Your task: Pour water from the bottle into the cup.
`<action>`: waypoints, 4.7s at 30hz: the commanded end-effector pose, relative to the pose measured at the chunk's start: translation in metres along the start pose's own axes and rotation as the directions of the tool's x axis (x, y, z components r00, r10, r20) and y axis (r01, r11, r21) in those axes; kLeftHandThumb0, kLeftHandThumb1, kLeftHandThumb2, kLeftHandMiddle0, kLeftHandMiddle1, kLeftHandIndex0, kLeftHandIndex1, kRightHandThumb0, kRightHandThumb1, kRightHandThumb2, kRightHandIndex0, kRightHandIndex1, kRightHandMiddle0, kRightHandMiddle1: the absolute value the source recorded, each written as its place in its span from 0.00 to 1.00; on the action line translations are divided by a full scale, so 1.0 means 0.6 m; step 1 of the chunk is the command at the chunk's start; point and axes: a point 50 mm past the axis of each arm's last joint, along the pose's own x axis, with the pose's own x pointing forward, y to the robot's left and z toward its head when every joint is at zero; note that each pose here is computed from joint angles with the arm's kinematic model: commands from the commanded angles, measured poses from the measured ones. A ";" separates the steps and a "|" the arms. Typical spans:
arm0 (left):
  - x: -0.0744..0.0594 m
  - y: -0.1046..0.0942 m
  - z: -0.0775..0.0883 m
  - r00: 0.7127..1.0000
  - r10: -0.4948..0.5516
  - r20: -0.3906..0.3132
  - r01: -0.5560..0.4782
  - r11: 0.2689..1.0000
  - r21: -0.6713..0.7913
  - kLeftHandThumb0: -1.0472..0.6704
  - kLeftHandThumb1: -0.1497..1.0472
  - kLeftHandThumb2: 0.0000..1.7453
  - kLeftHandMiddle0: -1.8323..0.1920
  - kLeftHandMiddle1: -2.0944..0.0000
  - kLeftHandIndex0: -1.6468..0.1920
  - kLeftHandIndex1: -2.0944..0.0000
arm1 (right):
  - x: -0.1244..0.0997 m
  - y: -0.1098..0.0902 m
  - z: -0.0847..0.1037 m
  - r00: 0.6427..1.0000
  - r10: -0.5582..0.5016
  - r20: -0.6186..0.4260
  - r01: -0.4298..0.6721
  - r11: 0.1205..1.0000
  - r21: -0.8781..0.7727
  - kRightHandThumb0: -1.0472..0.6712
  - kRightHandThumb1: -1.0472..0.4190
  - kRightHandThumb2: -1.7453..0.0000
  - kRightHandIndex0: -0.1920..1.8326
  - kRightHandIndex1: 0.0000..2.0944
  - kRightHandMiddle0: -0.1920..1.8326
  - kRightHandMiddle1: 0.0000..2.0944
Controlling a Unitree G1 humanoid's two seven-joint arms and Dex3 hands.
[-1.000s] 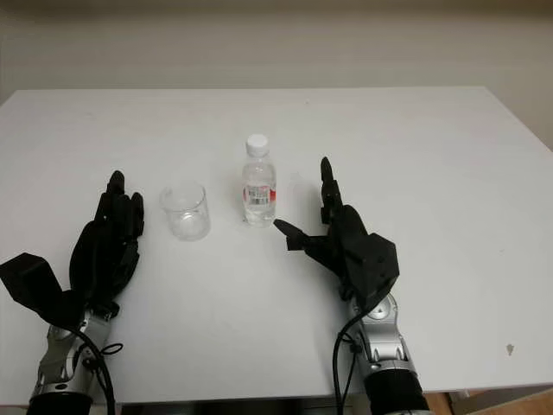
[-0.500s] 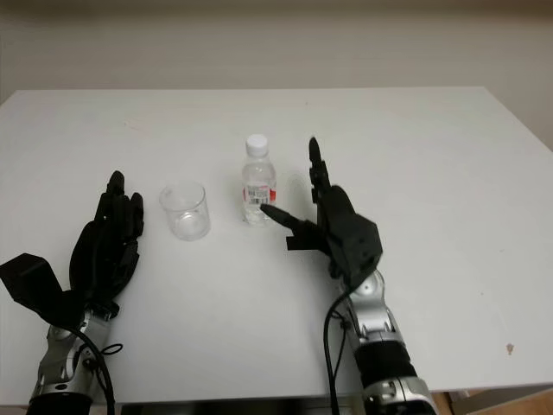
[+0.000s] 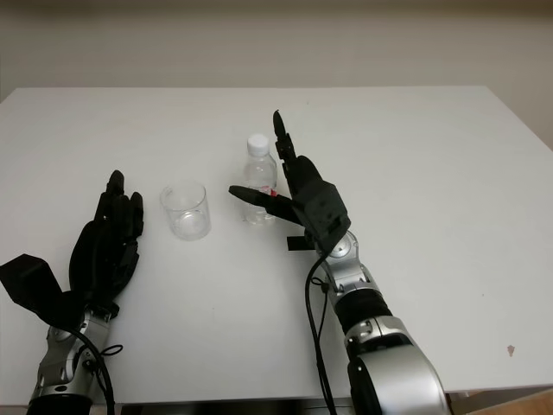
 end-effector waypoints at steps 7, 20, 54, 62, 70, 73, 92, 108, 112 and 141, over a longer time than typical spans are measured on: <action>-0.018 0.003 -0.029 0.997 0.026 -0.068 -0.027 1.000 -0.011 0.19 1.00 0.28 1.00 0.97 0.99 0.97 | 0.015 0.007 0.001 0.999 0.025 -0.035 -0.026 1.000 -0.014 0.03 0.10 0.97 0.00 0.00 0.00 0.00; -0.019 0.000 -0.029 0.997 0.033 -0.065 -0.033 0.999 -0.007 0.18 1.00 0.29 1.00 0.97 0.99 0.97 | 0.024 0.027 -0.006 0.991 -0.083 -0.103 0.102 0.975 0.197 0.23 0.12 0.97 0.17 0.28 0.10 0.34; -0.017 -0.006 -0.033 0.997 0.033 -0.067 -0.034 0.999 -0.015 0.17 1.00 0.28 1.00 0.98 0.99 0.97 | 0.074 -0.020 0.092 0.985 -0.091 0.145 0.161 0.784 -0.600 0.35 0.00 0.80 0.70 1.00 0.49 1.00; -0.016 -0.008 -0.034 0.997 0.040 -0.063 -0.041 0.999 -0.017 0.17 1.00 0.28 1.00 0.97 0.99 0.97 | 0.098 -0.026 0.132 0.977 -0.042 0.211 0.204 0.486 -0.850 0.34 0.00 0.82 0.67 1.00 0.46 1.00; -0.017 -0.012 -0.037 0.997 0.051 -0.064 -0.053 0.998 -0.027 0.17 1.00 0.28 1.00 0.97 0.99 0.97 | 0.109 -0.019 0.153 0.973 0.016 0.231 0.210 0.356 -0.911 0.35 0.00 0.85 0.67 1.00 0.40 1.00; -0.018 -0.014 -0.039 0.997 0.052 -0.061 -0.053 0.998 -0.026 0.17 1.00 0.27 1.00 0.97 0.99 0.97 | 0.111 -0.014 0.159 0.966 0.061 0.250 0.226 0.263 -0.938 0.35 0.00 0.85 0.67 1.00 0.39 1.00; -0.021 -0.023 -0.049 0.996 0.066 -0.058 -0.069 0.996 -0.054 0.16 1.00 0.26 0.99 0.97 0.99 0.97 | 0.106 0.016 0.179 0.843 0.406 0.354 0.440 -0.140 -0.887 0.31 0.00 0.90 0.64 1.00 0.23 0.82; -0.021 -0.025 -0.050 0.996 0.072 -0.055 -0.075 0.995 -0.059 0.16 1.00 0.25 1.00 0.98 0.99 0.98 | 0.107 0.035 0.189 0.774 0.496 0.394 0.562 -0.250 -0.788 0.30 0.00 0.96 0.63 1.00 0.29 0.61; -0.020 -0.022 -0.048 0.996 0.069 -0.053 -0.072 0.996 -0.056 0.16 1.00 0.26 1.00 0.97 0.99 0.98 | 0.106 0.035 0.192 0.772 0.472 0.426 0.570 -0.218 -0.792 0.31 0.00 0.96 0.63 1.00 0.29 0.61; -0.023 -0.014 -0.039 0.997 0.040 -0.069 -0.043 0.998 -0.041 0.17 1.00 0.27 1.00 0.98 0.99 0.98 | 0.013 -0.075 0.024 0.939 -0.334 0.083 0.343 0.891 -0.298 0.39 0.00 0.78 0.67 1.00 0.50 1.00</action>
